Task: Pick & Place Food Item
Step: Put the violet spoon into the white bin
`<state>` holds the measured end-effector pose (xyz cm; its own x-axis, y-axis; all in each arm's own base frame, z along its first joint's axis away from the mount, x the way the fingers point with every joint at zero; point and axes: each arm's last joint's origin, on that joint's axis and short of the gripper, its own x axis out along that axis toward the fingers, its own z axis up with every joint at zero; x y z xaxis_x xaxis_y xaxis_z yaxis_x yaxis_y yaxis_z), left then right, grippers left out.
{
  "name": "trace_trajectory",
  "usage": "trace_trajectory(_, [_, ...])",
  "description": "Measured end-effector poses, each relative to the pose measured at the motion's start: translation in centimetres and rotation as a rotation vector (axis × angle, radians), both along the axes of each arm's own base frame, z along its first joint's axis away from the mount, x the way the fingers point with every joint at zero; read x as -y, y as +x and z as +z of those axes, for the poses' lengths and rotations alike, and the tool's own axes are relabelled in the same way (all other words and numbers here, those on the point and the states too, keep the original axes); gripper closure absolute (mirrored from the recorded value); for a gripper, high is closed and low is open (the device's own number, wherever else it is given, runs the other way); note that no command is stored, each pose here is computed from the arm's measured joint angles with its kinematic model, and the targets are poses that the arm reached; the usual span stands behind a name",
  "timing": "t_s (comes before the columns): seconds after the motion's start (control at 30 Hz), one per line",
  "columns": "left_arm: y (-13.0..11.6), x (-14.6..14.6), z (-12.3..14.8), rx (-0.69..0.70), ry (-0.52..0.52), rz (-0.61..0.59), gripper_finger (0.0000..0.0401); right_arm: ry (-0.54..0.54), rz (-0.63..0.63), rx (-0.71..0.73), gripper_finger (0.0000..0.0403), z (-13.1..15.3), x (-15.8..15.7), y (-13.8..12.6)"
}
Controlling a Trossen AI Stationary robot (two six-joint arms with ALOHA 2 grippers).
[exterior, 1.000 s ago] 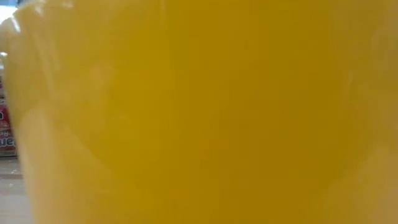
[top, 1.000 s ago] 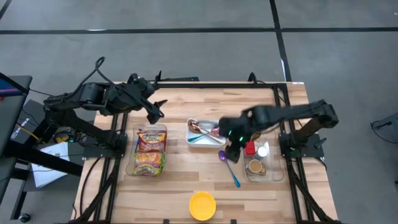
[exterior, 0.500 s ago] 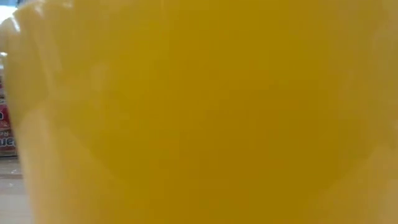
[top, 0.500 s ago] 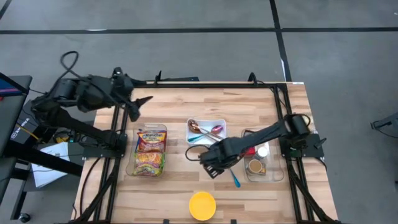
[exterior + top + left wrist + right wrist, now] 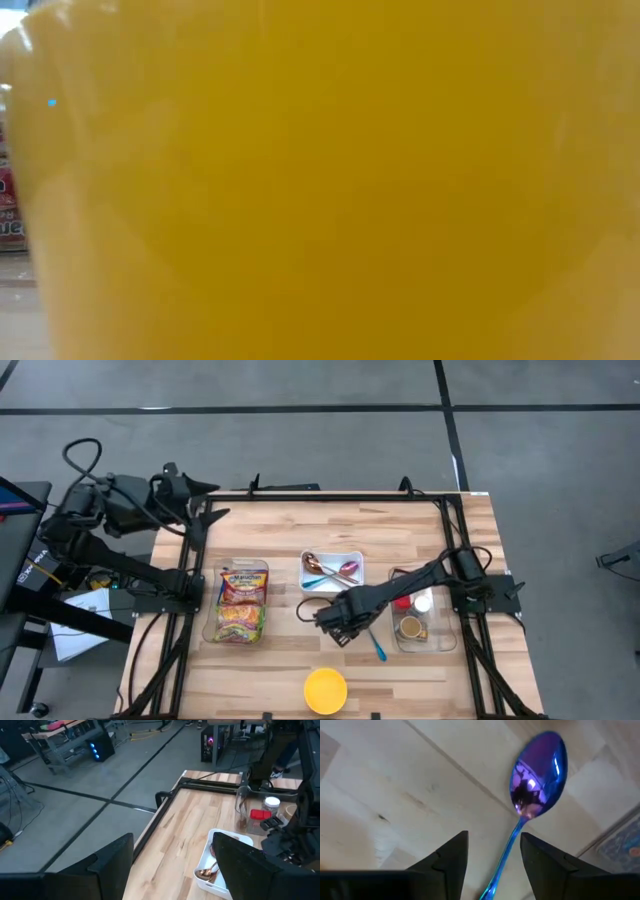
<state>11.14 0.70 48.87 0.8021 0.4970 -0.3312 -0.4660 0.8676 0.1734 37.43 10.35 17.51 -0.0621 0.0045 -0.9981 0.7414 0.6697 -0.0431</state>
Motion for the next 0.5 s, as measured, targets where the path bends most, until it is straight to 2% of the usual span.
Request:
trace_trajectory(0.23, [1.0,0.1,-0.3,-0.04,0.023,-0.009,0.0136,-0.013,0.007,-0.042,0.0242,-1.0,1.4,-0.4])
trace_trajectory(0.5, [1.6,0.1,-0.4,-0.057,0.027,-0.01,0.0136,0.017,0.021,-0.06,0.0258,-1.9,0.6,-1.0])
